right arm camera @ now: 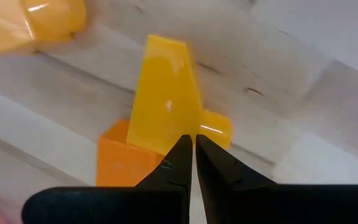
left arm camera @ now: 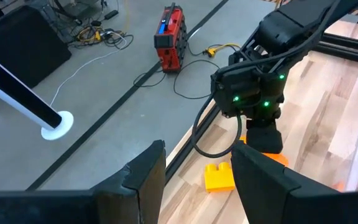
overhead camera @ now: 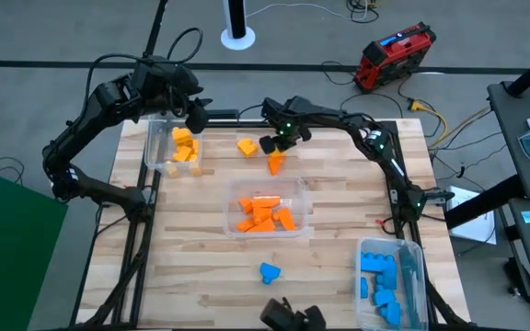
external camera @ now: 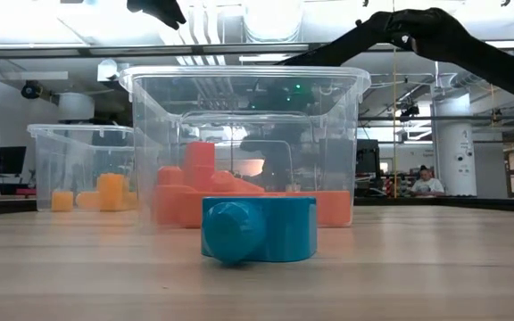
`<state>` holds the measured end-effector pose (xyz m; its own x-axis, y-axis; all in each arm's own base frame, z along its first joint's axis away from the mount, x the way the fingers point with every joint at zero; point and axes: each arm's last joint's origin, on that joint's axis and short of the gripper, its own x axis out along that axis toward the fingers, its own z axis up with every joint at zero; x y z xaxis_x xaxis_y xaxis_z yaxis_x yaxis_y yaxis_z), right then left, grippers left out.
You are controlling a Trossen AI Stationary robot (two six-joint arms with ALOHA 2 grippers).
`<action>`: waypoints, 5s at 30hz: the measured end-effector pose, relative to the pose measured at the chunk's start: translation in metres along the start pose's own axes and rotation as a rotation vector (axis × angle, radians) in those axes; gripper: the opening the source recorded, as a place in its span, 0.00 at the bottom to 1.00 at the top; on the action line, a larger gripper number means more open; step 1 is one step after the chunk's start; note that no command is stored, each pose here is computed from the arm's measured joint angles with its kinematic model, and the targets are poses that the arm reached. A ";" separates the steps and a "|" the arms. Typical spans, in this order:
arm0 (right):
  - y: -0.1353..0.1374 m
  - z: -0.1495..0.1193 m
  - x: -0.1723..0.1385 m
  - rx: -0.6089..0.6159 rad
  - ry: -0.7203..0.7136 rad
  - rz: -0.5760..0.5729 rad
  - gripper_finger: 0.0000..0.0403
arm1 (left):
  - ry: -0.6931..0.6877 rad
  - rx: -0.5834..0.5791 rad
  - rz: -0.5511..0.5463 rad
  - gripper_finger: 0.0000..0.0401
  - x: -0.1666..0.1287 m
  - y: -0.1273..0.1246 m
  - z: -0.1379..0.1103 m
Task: Sort blocks
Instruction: Put the yellow game piece into the top left transparent bin
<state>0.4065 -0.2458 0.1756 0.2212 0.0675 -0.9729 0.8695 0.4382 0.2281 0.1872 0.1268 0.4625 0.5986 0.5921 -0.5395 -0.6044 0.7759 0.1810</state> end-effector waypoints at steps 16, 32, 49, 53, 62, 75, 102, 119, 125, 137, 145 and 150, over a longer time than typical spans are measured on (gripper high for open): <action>0.000 -0.009 -0.046 0.026 -0.082 -0.031 0.03 | 0.000 0.000 0.000 0.40 0.000 0.000 0.000; 0.003 -0.017 -0.193 0.117 -0.822 0.021 0.03 | 0.026 0.005 -0.003 0.40 0.000 0.000 -0.003; -0.008 -0.031 -0.217 0.161 -0.859 -0.038 0.03 | 0.069 0.012 -0.007 0.40 0.004 -0.002 -0.008; -0.006 -0.023 -0.194 0.162 -0.762 -0.041 0.03 | 0.097 0.009 -0.009 0.40 0.011 -0.003 -0.013; -0.005 -0.016 -0.118 0.130 -0.399 -0.113 0.03 | 0.129 -0.020 -0.011 0.40 0.018 -0.005 -0.019; -0.008 -0.011 -0.020 0.140 -0.011 -0.166 0.03 | 0.130 -0.020 -0.011 0.40 0.018 -0.005 -0.019; 0.007 0.012 -0.018 0.109 -0.219 0.019 0.03 | 0.128 -0.020 -0.011 0.40 0.018 -0.005 -0.019; 0.012 0.019 -0.021 0.019 -0.271 0.088 0.03 | 0.127 -0.020 -0.011 0.40 0.018 -0.005 -0.019; 0.013 0.018 -0.020 -0.048 -0.238 0.129 0.04 | 0.126 -0.020 -0.010 0.40 0.018 -0.005 -0.019; 0.011 0.015 -0.020 -0.080 -0.216 0.100 0.41 | 0.130 -0.016 -0.011 0.40 0.019 -0.005 -0.020; 0.009 0.015 -0.019 -0.096 -0.240 0.026 0.68 | 0.130 -0.013 -0.011 0.40 0.019 -0.005 -0.020; 0.007 0.015 -0.012 -0.093 -0.217 0.011 0.76 | 0.130 -0.012 -0.011 0.40 0.019 -0.005 -0.020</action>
<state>0.4164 -0.2566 0.1893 0.3293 -0.1168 -0.9370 0.8240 0.5201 0.2248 0.1912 0.1293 0.4352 0.5327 0.5496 -0.6435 -0.6046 0.7793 0.1651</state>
